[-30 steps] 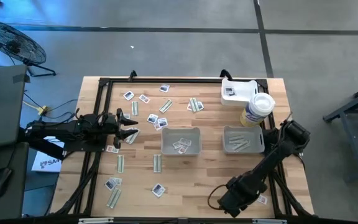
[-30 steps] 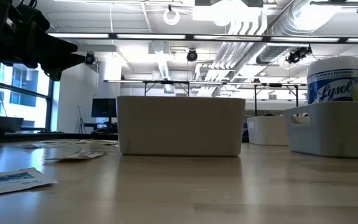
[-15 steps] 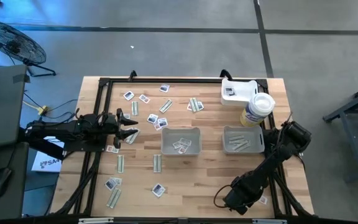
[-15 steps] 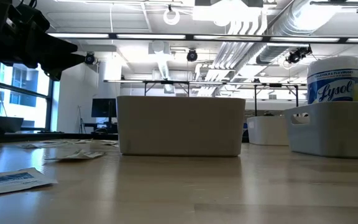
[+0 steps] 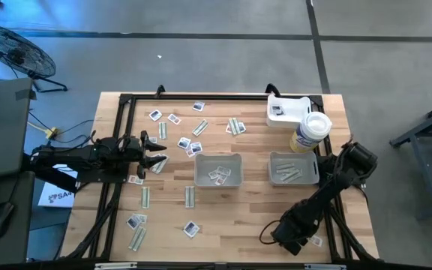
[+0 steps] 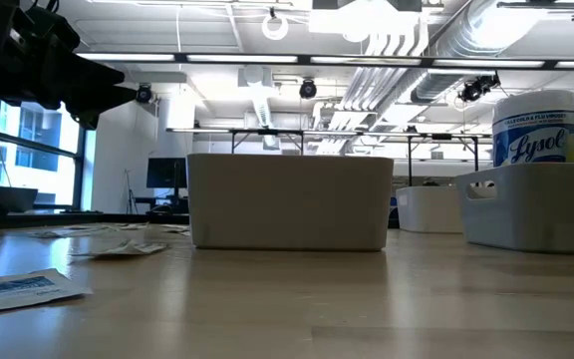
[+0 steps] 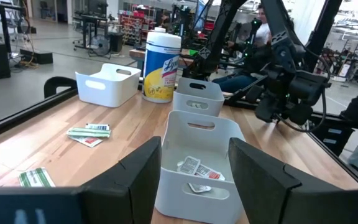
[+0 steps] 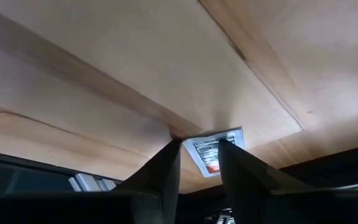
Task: Pick & Place First Aid Supplies
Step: Put the orange pad into the left gray bin
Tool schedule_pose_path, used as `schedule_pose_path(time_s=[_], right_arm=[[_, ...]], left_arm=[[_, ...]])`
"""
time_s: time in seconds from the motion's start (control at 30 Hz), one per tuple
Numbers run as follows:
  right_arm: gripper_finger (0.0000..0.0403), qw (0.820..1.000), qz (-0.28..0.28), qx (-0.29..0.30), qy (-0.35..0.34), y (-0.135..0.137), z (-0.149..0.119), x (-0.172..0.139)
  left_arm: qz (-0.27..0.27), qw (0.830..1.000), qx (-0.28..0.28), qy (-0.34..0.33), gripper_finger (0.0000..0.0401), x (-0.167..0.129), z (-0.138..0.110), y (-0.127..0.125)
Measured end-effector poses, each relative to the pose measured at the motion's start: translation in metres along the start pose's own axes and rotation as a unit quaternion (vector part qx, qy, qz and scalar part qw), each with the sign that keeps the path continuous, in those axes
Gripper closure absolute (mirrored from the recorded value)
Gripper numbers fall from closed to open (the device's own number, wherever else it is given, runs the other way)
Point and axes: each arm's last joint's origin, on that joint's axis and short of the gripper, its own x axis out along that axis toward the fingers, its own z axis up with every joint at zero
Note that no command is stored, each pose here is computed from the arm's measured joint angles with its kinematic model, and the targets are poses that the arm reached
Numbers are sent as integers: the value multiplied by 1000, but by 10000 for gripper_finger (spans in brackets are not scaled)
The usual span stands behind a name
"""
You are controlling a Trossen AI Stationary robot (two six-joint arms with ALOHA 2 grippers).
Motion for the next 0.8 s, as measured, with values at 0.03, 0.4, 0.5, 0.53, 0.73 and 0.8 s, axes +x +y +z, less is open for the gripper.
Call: schedule_pose_path(time_s=[0.03, 0.4, 0.5, 0.53, 0.73, 0.8], right_arm=[[307, 1000, -1, 1, 0, -1, 1, 1], [395, 1000, -3, 3, -5, -2, 2, 2], [396, 1000, -3, 7, -5, 1, 2, -1], [399, 1000, -1, 6, -7, 3, 2, -3], [401, 999, -2, 3, -33, 16, -2, -20], [401, 999, 7, -2, -50, 23, -2, -30]], left_arm=[[0, 1000, 0, 0, 215, 0, 0, 0], [0, 1000, 0, 0, 215, 0, 0, 0], [0, 1000, 0, 0, 215, 0, 0, 0], [0, 1000, 0, 0, 215, 0, 0, 0], [0, 1000, 0, 0, 215, 0, 0, 0], [0, 1000, 0, 0, 215, 0, 0, 0]])
